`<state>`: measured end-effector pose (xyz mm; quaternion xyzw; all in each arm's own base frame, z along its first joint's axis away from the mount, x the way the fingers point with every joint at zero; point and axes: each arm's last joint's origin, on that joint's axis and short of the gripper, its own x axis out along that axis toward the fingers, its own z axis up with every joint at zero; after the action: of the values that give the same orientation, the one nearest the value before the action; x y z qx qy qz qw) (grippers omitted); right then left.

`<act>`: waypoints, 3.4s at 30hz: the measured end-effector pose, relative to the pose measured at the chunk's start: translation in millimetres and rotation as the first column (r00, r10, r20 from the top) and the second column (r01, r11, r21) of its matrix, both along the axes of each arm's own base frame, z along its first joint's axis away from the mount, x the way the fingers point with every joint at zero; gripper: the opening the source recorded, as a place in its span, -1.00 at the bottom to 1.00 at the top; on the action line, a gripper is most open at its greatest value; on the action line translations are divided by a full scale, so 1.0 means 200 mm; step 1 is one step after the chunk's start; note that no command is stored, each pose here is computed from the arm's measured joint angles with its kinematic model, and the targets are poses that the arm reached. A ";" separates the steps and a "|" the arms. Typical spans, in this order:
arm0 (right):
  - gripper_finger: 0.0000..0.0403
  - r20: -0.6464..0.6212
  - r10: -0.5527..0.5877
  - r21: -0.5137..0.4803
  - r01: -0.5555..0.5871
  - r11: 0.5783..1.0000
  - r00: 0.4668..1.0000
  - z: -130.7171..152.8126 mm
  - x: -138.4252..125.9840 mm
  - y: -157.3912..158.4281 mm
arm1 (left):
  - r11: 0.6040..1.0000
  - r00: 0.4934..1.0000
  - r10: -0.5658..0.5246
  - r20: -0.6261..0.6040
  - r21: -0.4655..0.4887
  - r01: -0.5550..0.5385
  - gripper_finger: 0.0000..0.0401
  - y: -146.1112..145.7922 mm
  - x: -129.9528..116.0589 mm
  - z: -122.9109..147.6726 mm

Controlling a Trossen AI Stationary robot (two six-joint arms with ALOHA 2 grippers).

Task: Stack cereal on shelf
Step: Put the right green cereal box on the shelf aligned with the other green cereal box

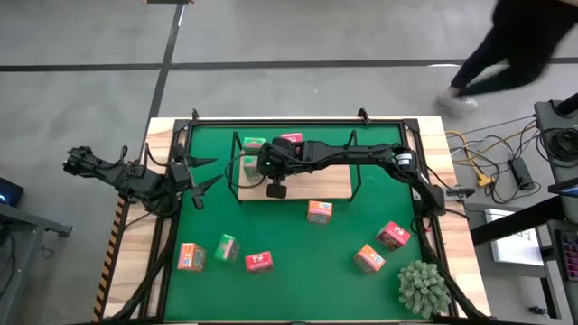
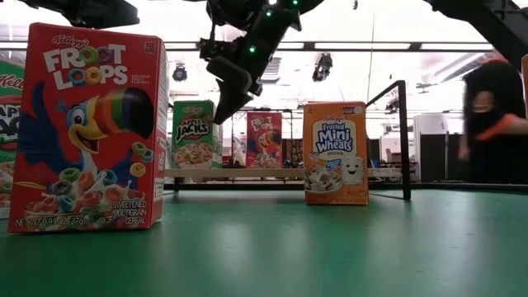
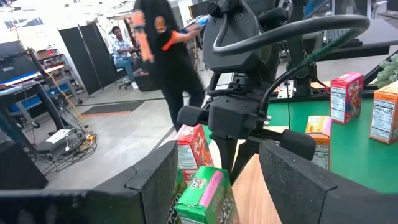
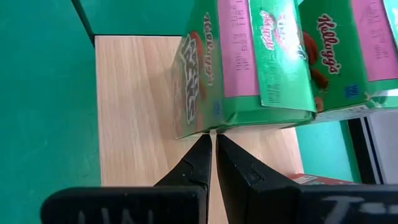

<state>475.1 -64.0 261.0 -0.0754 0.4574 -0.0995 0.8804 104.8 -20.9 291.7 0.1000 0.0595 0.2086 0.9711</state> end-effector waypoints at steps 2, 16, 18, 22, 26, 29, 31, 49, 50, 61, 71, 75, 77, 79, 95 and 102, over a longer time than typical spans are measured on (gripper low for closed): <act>-0.94 0.002 0.001 -0.001 -0.001 1.000 1.000 0.00 0.00 0.00 | 1.000 1.000 0.000 0.000 0.000 0.000 0.05 0.00 0.00 0.00; -0.94 -0.044 0.046 0.078 -0.042 0.996 0.998 0.00 -0.03 0.08 | 1.000 1.000 0.000 0.000 0.000 0.000 0.05 0.00 0.00 0.00; -0.94 -0.033 0.039 0.059 -0.037 0.998 0.999 -0.01 -0.02 0.09 | 1.000 1.000 0.000 0.000 0.000 0.000 0.05 0.00 0.00 0.00; -0.94 0.008 0.016 0.021 -0.017 1.000 1.000 -0.07 0.00 0.09 | 1.000 1.000 0.000 0.000 0.000 0.000 0.05 0.00 0.00 0.00; -0.94 0.061 0.021 0.004 -0.022 1.000 0.998 -0.11 0.02 0.08 | 1.000 1.000 0.000 0.000 0.000 0.000 0.05 0.00 0.00 0.00; -0.94 0.079 0.020 -0.008 -0.019 1.000 0.997 -0.14 0.03 0.08 | 1.000 1.000 0.000 0.000 0.000 0.000 0.05 0.00 0.00 0.00; -0.94 0.080 0.019 -0.008 -0.018 1.000 0.997 -0.15 0.03 0.08 | 1.000 1.000 0.000 0.000 0.000 0.000 0.05 0.00 0.00 0.00; -0.94 0.127 0.035 -0.012 -0.034 0.999 0.991 -0.09 0.05 0.13 | 1.000 1.000 0.000 0.000 0.000 0.000 0.05 0.00 0.00 0.00; -0.94 0.127 0.034 -0.012 -0.033 0.999 0.991 -0.09 0.05 0.12 | 1.000 1.000 0.000 0.000 0.000 0.000 0.05 0.00 0.00 0.00; -0.94 0.183 0.038 -0.022 -0.034 0.999 0.982 -0.07 0.07 0.12 | 1.000 1.000 0.000 0.000 0.000 0.000 0.05 0.00 0.00 0.00; -0.94 0.183 0.045 -0.029 -0.041 0.999 0.982 -0.07 0.07 0.12 | 1.000 1.000 0.000 0.000 0.000 0.000 0.05 0.00 0.00 0.00; -0.94 0.182 0.048 -0.032 -0.043 0.999 0.982 -0.07 0.07 0.12 | 1.000 1.000 0.000 0.000 0.000 0.000 0.05 0.00 0.00 0.00; -0.94 0.186 0.047 -0.036 -0.041 0.999 0.982 -0.07 0.07 0.11 | 1.000 1.000 0.000 0.000 0.000 0.000 0.05 0.00 0.00 0.00; -0.94 0.200 0.046 -0.045 -0.038 0.998 0.979 -0.07 0.08 0.10 | 1.000 1.000 0.000 0.000 0.000 0.000 0.05 0.00 0.00 0.00; -0.94 0.172 0.074 -0.040 -0.068 0.997 0.982 -0.04 0.07 0.16 | 1.000 1.000 0.000 0.002 -0.001 0.000 0.05 0.00 0.00 0.00; -0.94 0.113 0.112 -0.010 -0.111 0.994 0.987 0.10 -0.04 0.31 | 1.000 0.999 -0.005 0.035 -0.016 0.005 0.05 0.00 0.00 0.02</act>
<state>467.0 -1.4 281.2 -0.0967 0.4014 -0.0552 0.9091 105.2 -21.2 295.1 0.0888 0.0437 0.2073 0.9733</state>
